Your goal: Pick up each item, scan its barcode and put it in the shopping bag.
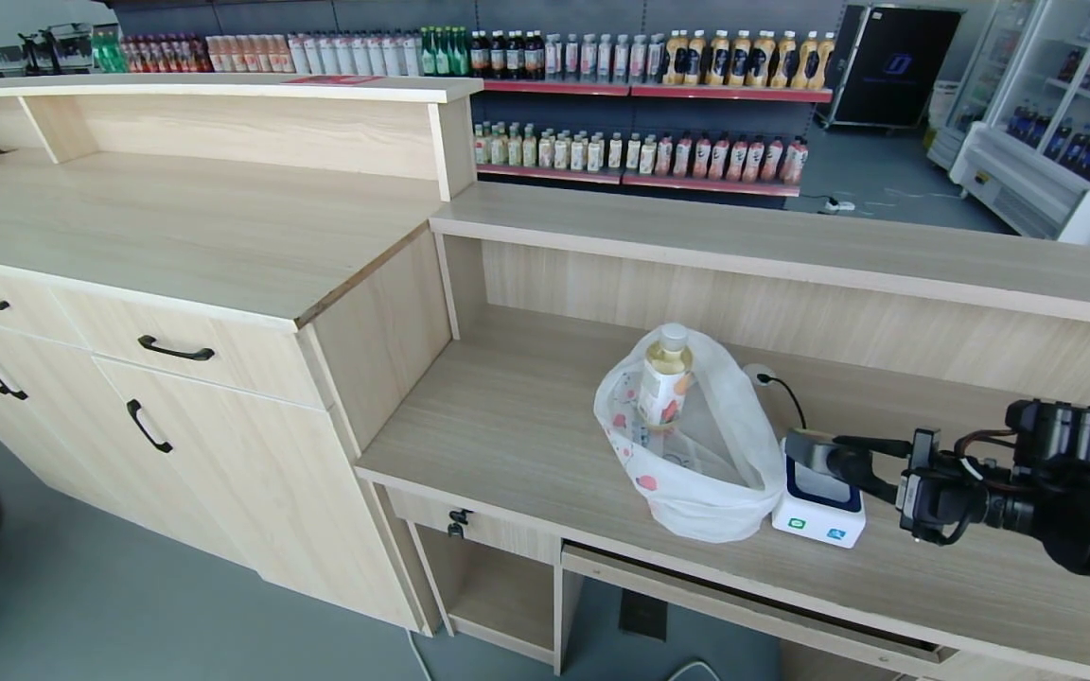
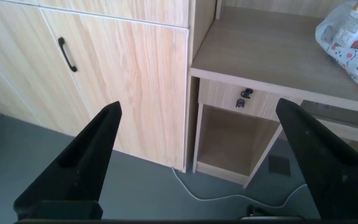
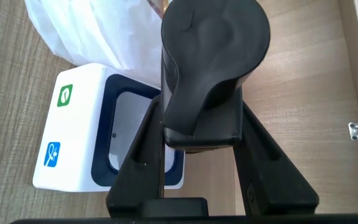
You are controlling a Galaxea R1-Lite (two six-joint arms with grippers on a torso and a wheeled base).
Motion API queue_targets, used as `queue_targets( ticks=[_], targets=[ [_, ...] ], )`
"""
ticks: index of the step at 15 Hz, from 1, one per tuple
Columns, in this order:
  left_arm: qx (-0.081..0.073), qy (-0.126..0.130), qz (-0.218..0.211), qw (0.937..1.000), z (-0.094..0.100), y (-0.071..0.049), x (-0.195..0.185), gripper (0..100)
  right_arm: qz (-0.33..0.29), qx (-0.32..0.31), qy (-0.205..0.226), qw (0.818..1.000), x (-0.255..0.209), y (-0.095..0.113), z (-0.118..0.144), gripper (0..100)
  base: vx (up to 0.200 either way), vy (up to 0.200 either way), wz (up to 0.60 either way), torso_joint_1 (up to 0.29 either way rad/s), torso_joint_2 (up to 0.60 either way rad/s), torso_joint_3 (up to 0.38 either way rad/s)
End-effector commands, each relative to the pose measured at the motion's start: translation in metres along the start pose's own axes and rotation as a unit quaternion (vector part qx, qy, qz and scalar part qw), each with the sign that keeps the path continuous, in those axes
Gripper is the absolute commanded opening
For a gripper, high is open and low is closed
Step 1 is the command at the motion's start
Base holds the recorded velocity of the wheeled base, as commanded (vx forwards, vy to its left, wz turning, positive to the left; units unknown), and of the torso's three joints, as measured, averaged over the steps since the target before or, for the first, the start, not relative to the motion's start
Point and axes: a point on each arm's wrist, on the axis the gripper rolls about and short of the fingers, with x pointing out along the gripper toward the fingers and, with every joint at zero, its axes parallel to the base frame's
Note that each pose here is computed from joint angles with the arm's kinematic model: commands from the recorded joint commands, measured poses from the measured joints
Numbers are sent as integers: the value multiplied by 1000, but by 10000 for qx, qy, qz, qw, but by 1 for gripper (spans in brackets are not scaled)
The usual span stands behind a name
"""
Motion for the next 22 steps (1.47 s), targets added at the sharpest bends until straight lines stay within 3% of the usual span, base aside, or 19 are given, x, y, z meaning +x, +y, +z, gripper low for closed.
queue_targets(
  ticks=[1,15,17,19,21,22],
  targets=[
    [0,7,3,10000,0,0,0,100,10,-9,-59,10000,6,0,0,0,0,0,0,0,0,0],
    [0,7,3,10000,0,0,0,100,-36,-14,-85,10000,9,-4,-2,0,0,0,0,0,0,0],
    [0,7,3,10000,0,0,0,100,-151,745,-137,9970,3,-24,15,0,0,0,0,0,0,0],
    [0,7,3,10000,0,0,0,100,-437,2020,186,9782,-33,-59,61,0,0,0,0,0,0,0],
    [0,7,3,10000,0,0,0,100,-1018,3264,632,9376,-68,-82,104,0,0,0,0,0,0,0],
    [0,7,3,10000,0,0,0,100,-1488,3815,981,9070,-78,-90,116,0,0,0,0,0,0,0]
  ],
)
